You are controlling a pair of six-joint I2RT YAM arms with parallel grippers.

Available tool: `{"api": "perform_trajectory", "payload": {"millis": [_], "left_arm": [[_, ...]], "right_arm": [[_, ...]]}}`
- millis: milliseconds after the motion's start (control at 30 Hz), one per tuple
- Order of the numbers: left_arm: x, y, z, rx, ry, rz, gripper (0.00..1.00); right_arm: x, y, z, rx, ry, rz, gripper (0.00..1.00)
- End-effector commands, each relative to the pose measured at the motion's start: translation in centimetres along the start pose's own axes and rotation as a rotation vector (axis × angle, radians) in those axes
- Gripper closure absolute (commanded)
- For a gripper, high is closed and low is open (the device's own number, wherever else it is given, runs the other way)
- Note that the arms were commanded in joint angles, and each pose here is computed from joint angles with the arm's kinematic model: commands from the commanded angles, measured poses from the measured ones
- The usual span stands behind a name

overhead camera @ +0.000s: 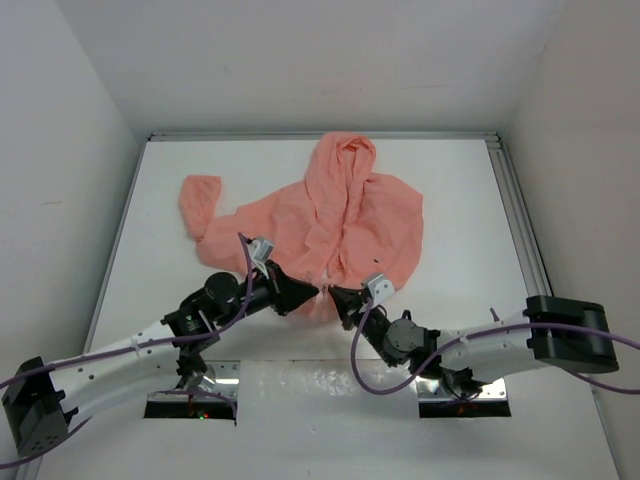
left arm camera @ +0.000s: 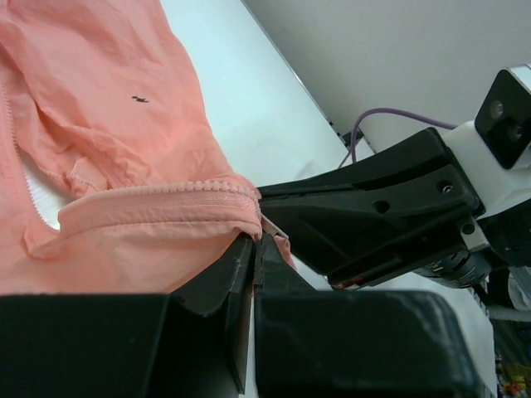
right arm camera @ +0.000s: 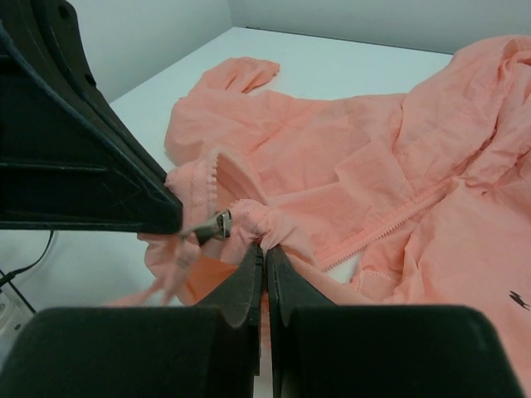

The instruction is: Zip up the jacket

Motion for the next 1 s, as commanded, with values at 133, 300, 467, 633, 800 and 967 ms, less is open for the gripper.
{"api": "perform_trajectory", "payload": {"millis": [133, 300, 467, 633, 800, 967], "left_arm": [[1.2, 0.6, -2.4, -0.037, 0.122, 0.066, 1.00], [1.8, 1.2, -1.1, -0.030, 0.041, 0.106, 1.00], [0.2, -1.5, -0.5, 0.031, -0.057, 0.002, 1.00], [-1.3, -3.6, -0.1, 0.066, -0.130, -0.083, 1.00], [-1.1, -3.8, -0.3, 0.055, -0.122, -0.092, 1.00], [-0.5, -3.4, -0.2, 0.052, -0.113, -0.080, 1.00]], "right_arm": [[1.6, -3.6, 2.2, 0.071, -0.042, -0.101, 1.00], [2.1, -4.2, 2.0, 0.049, -0.007, -0.120, 1.00], [1.1, -3.6, 0.2, 0.056, 0.045, -0.113, 1.00], [0.2, -3.5, -0.8, 0.068, 0.041, -0.114, 1.00], [-0.3, -3.5, -0.2, 0.100, -0.018, -0.121, 1.00], [-1.2, -4.0, 0.3, 0.158, -0.088, -0.144, 1.00]]}}
Point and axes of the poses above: each gripper's point midway between its finger pads, its own x axis out along the fingers, its own z axis along the line the jaws close on, y = z × x, the point moved 1 cm from there along -x, back along the fingers, and after that the axes turned 7 degrees about -x, right-handed, at the moved point
